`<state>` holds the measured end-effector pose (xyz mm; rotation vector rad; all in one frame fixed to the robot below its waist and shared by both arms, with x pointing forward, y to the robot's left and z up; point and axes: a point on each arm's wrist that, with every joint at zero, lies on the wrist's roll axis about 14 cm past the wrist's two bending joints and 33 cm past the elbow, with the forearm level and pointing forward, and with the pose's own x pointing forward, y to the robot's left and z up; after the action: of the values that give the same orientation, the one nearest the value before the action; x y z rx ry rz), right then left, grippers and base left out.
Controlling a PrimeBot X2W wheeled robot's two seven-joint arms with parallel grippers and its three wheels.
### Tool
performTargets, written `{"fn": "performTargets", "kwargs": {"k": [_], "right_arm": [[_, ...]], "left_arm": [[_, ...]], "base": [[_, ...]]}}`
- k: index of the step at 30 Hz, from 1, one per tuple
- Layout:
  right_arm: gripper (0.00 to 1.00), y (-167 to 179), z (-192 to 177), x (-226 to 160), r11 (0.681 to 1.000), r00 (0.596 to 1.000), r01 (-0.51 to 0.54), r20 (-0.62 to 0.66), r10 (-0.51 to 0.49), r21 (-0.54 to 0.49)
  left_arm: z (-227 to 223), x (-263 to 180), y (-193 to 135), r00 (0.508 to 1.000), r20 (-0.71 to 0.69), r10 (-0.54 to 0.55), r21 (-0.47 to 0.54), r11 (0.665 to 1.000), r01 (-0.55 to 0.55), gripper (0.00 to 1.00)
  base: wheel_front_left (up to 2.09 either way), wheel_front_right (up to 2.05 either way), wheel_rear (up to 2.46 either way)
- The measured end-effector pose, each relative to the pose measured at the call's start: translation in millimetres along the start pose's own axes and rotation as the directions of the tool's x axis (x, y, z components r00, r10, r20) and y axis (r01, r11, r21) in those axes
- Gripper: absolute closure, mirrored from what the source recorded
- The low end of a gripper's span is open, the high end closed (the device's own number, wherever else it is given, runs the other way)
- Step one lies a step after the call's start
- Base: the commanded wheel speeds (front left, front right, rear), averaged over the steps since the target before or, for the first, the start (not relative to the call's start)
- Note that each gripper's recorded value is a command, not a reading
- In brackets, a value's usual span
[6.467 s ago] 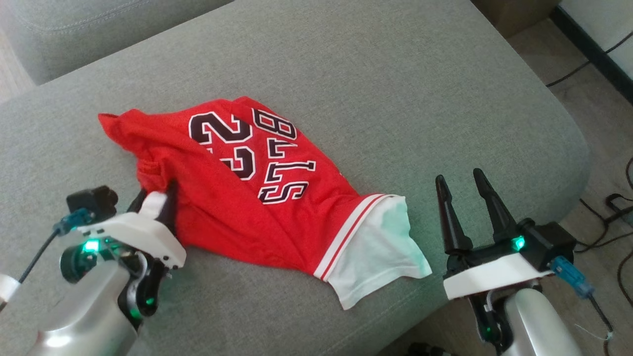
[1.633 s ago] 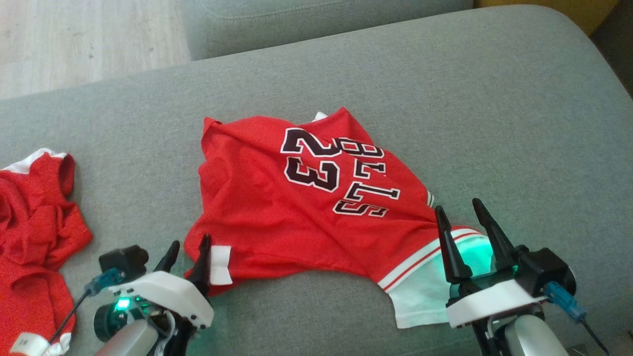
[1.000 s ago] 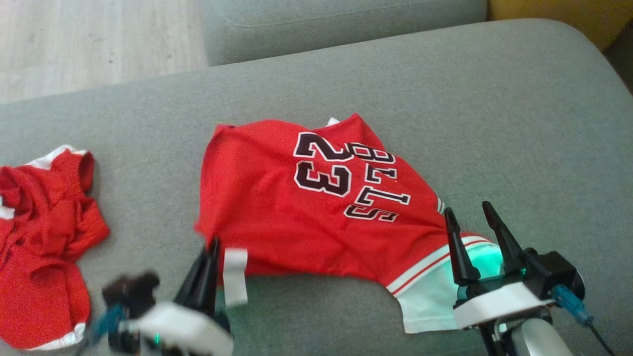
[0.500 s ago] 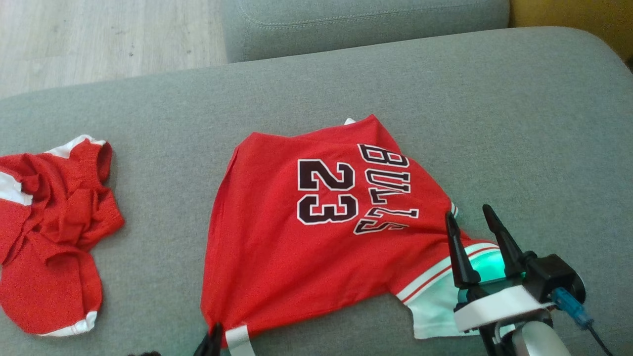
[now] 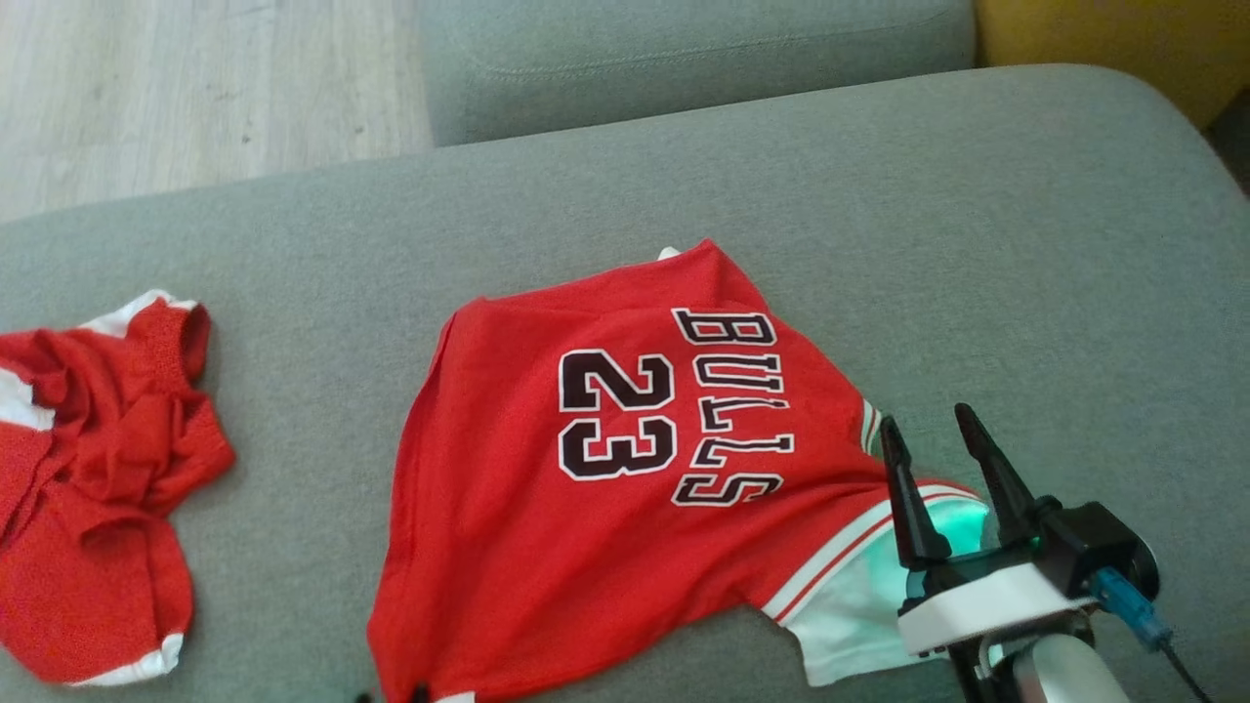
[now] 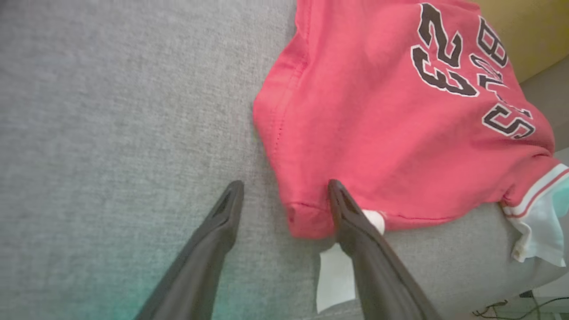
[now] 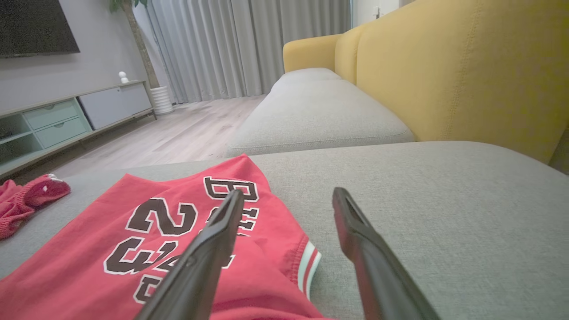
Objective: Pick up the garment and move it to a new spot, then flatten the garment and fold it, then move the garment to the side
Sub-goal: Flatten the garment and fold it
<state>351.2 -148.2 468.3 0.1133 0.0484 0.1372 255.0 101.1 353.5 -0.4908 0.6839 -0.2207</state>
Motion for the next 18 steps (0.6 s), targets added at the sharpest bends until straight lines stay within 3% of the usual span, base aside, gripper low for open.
{"fn": "performTargets", "kwargs": {"k": [5,8,13,18], "right_arm": [[0.0,-3.9,4.1,-5.2,1.0,1.0,0.015,0.014,-0.015,-0.001],[0.0,-6.5,2.0,-9.0,1.0,1.0,0.025,0.007,-0.025,-0.008],[0.0,-9.3,1.3,-12.3,0.999,0.999,0.037,0.004,-0.037,-0.008],[0.0,-16.5,5.7,-11.0,0.998,0.998,0.06,0.015,-0.06,-0.01]], "left_arm": [[24.2,-1.3,29.2,0.991,0.059,0.118,0.093,0.988,-0.123,0.0],[48.1,1.3,22.5,0.989,0.119,0.092,0.146,0.983,-0.109,0.0],[99.4,25.6,-49.9,0.966,0.216,-0.141,0.295,0.953,0.073,0.0],[133.9,61.2,-142.4,0.899,0.184,-0.399,0.475,0.836,0.274,0.0]], "base": [[0.0,0.0,0.0],[0.0,0.0,0.0],[0.0,0.0,0.0],[0.0,0.0,0.0]]}}
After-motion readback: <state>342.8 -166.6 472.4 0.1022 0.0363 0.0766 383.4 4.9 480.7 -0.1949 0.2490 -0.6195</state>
